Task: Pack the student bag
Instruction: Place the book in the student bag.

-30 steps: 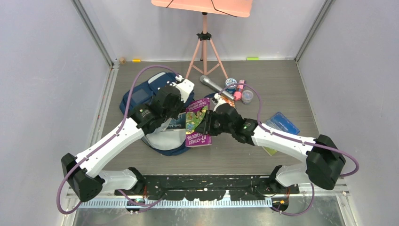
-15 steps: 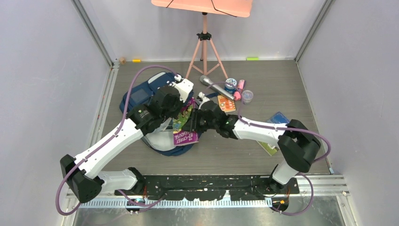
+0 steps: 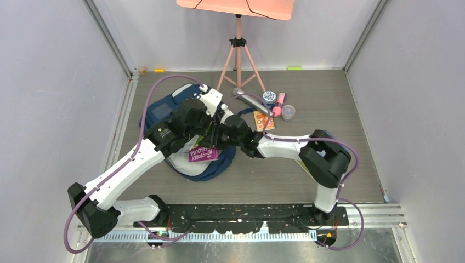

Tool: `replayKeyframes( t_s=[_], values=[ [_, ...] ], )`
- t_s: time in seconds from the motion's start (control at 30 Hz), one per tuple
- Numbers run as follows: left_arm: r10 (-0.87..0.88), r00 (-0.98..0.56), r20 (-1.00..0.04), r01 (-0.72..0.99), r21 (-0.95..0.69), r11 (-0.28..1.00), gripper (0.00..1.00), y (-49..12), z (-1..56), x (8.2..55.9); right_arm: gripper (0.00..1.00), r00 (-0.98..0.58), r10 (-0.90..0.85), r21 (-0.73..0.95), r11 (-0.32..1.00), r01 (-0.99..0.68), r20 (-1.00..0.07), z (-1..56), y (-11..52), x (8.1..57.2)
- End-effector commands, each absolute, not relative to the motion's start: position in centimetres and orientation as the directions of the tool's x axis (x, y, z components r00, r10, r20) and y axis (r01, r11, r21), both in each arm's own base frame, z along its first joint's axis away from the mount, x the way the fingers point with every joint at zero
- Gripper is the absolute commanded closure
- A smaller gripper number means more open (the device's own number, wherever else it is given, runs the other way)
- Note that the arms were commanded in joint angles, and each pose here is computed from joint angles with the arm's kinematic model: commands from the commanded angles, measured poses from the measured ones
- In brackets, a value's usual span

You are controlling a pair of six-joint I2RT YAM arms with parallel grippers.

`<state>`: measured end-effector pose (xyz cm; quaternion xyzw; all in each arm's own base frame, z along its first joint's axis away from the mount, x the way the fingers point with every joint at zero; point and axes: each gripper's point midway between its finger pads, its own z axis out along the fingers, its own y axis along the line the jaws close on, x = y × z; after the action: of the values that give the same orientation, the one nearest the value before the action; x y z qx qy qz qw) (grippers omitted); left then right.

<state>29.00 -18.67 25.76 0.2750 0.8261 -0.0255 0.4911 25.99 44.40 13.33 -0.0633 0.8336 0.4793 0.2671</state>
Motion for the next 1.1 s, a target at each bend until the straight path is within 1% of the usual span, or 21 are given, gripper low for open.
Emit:
replayKeyframes(
  t_s=[0.0,0.13,0.17,0.27,0.43,0.53,0.6,0.63,0.67,0.73,0.77,0.8,0.83,0.87,0.93,1.0,1.07],
  values=[
    [0.333,-0.276,-0.902,0.466,0.178,0.867,1.0,-19.6,29.3,29.7,0.99,-0.753,0.327,0.811,0.363,-0.458,-0.571,20.9,47.3,29.3],
    [0.329,-0.272,-0.904,0.464,0.177,0.868,1.0,-19.5,29.4,29.7,0.99,-0.756,0.392,0.813,0.496,-0.305,-0.524,16.3,45.4,31.8],
    [0.329,-0.271,-0.905,0.463,0.177,0.868,1.0,-19.5,29.5,29.7,0.99,-0.74,0.416,0.8,0.537,-0.269,-0.528,15.3,44.6,32.7],
    [0.33,-0.271,-0.904,0.462,0.178,0.869,1.0,-19.4,29.5,29.7,0.99,-0.736,0.411,0.744,0.642,-0.185,-0.538,11.8,42.7,33.2],
    [0.325,-0.272,-0.906,0.462,0.173,0.87,1.0,-19.4,29.5,29.7,0.99,-0.738,0.378,0.649,0.754,-0.106,-0.559,8.3,40.8,33.6],
    [0.319,-0.269,-0.909,0.464,0.168,0.87,1.0,-19.5,29.5,29.6,0.99,-0.736,0.379,0.638,0.764,-0.093,-0.561,7.8,41.2,34.2],
    [0.316,-0.268,-0.91,0.467,0.165,0.869,1.0,-19.5,29.5,29.6,0.94,-0.737,0.385,0.648,0.755,-0.094,-0.555,7.8,41.8,34.5],
    [0.316,-0.269,-0.91,0.468,0.164,0.868,1.0,-19.6,29.5,29.6,0.89,-0.732,0.395,0.663,0.741,-0.103,-0.555,8.3,42.3,34.8],
    [0.317,-0.269,-0.91,0.468,0.164,0.868,1.0,-19.6,29.5,29.6,0.86,-0.736,0.394,0.669,0.735,-0.108,-0.551,8.1,42.6,34.9],
    [0.318,-0.27,-0.909,0.47,0.163,0.868,1.0,-19.6,29.5,29.6,0.72,-0.729,0.405,0.69,0.713,-0.127,-0.552,8.9,43.4,35.2],
    [0.319,-0.272,-0.908,0.47,0.164,0.867,1.0,-19.6,29.4,29.6,0.68,-0.723,0.41,0.697,0.704,-0.137,-0.556,9.3,43.7,35.5],
    [0.32,-0.273,-0.907,0.471,0.164,0.867,1.0,-19.6,29.3,29.6,0.6,-0.719,0.409,0.694,0.706,-0.141,-0.562,9.4,43.7,35.6],
    [0.321,-0.275,-0.906,0.472,0.164,0.866,1.0,-19.7,29.3,29.6,0.56,-0.716,0.408,0.691,0.709,-0.143,-0.567,9.5,43.6,35.6],
    [0.322,-0.274,-0.906,0.473,0.164,0.866,1.0,-19.7,29.2,29.6,0.48,-0.71,0.403,0.678,0.722,-0.142,-0.578,9.4,43.3,35.7],
    [0.32,-0.274,-0.907,0.472,0.164,0.866,1.0,-19.6,29.3,29.6,0.4,-0.701,0.392,0.653,0.744,-0.139,-0.596,9.2,42.5,35.6],
    [0.32,-0.273,-0.907,0.473,0.163,0.866,1.0,-19.7,29.4,29.6,0.35,-0.695,0.379,0.628,0.767,-0.133,-0.611,8.8,41.5,35.3],
    [0.32,-0.274,-0.907,0.473,0.163,0.866,1.0,-19.7,29.3,29.6,0.33,-0.696,0.364,0.602,0.789,-0.123,-0.619,8.0,40.2,34.6]
  ],
)
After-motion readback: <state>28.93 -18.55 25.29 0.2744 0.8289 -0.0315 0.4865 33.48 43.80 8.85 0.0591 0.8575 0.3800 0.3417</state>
